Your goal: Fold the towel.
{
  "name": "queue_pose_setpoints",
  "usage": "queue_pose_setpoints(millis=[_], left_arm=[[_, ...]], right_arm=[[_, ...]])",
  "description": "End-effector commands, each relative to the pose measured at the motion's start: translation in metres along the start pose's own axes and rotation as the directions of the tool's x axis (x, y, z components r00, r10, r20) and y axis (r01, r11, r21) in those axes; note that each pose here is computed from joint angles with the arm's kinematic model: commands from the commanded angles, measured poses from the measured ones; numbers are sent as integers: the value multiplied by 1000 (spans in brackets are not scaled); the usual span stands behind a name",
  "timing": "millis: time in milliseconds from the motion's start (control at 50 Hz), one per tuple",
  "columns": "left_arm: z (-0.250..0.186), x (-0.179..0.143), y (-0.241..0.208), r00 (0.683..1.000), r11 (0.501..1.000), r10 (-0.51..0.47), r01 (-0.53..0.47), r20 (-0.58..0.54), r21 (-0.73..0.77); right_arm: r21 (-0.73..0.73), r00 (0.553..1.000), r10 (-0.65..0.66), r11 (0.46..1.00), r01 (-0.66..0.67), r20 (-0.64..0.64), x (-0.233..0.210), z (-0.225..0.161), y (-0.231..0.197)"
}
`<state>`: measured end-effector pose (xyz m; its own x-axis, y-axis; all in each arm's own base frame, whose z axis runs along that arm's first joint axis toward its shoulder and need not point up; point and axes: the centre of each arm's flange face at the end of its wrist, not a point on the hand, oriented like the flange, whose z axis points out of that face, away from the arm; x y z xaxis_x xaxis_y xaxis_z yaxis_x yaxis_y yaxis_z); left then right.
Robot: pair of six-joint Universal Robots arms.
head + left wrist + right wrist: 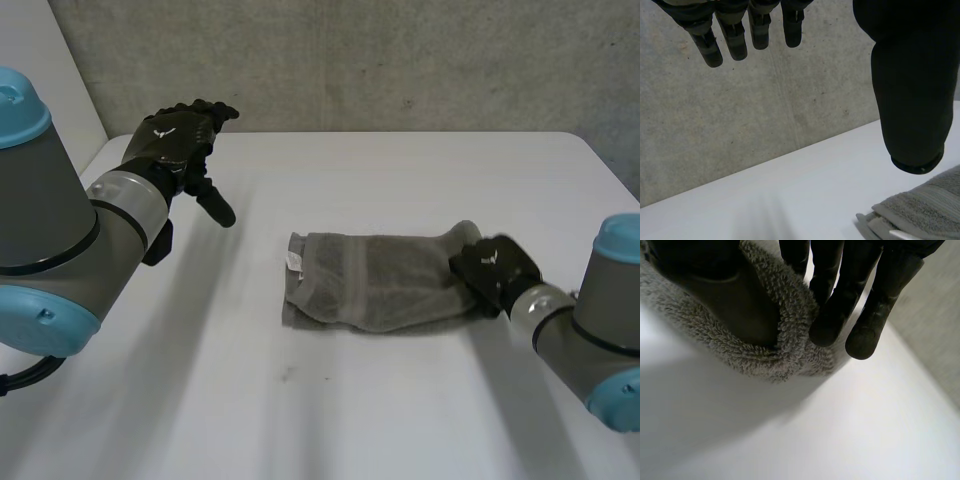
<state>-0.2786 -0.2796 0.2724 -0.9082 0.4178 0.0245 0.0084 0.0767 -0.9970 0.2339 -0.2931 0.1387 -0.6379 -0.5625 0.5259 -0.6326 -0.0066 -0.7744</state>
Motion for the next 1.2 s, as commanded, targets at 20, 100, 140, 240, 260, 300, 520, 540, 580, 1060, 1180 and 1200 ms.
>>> queue_pose_setpoints(millis=[20, 100, 140, 240, 260, 300, 520, 540, 580, 1060, 1180, 1200], left_arm=[[-1, 1, -3, 1000, 1000, -2, 2, -3, 7], [-1, 1, -2, 1000, 1000, -3, 3, -3, 6], [-1, 1, -2, 1000, 1000, -3, 3, -3, 6], [-1, 2, -2, 1000, 1000, -3, 3, -7, 4], [-1, 3, -1, 1000, 1000, -3, 3, -9, 2], [-1, 3, -1, 1000, 1000, -4, 4, -9, 1], [0, 20, 20, 998, 998, -20, 17, -53, -53], [1, 23, 25, 998, 997, -30, 26, -61, -67], [2, 26, 30, 997, 996, -42, 36, -67, -78], [9, 52, 154, 991, 924, -92, 50, -93, -379], [9, 53, 115, 990, 954, -98, 65, -102, -291], [9, 53, 115, 990, 955, -98, 65, -102, -291]], right_arm=[[309, 980, -196, 934, 181, 18, -39, -5, -99], [394, 958, -263, 898, 198, 117, -91, -6, -126], [408, 937, -301, 889, 210, 175, -113, -7, -131], [376, 814, -434, 880, 290, 386, -182, -7, -113], [376, 814, -434, 880, 291, 387, -182, -7, -112], [352, 806, -431, 888, 297, 407, -183, -7, -110], [287, 959, 114, 939, -189, 258, -75, -16, -145], [293, 949, 201, 918, -269, 241, -57, -19, -144], [298, 934, 271, 894, -334, 233, -45, -22, -142], [15, 885, 420, 902, -432, 200, -65, 37, -43], [52, 907, 377, 918, -393, 187, -57, 33, -56], [81, 911, 375, 916, -393, 172, -47, 26, -67]])
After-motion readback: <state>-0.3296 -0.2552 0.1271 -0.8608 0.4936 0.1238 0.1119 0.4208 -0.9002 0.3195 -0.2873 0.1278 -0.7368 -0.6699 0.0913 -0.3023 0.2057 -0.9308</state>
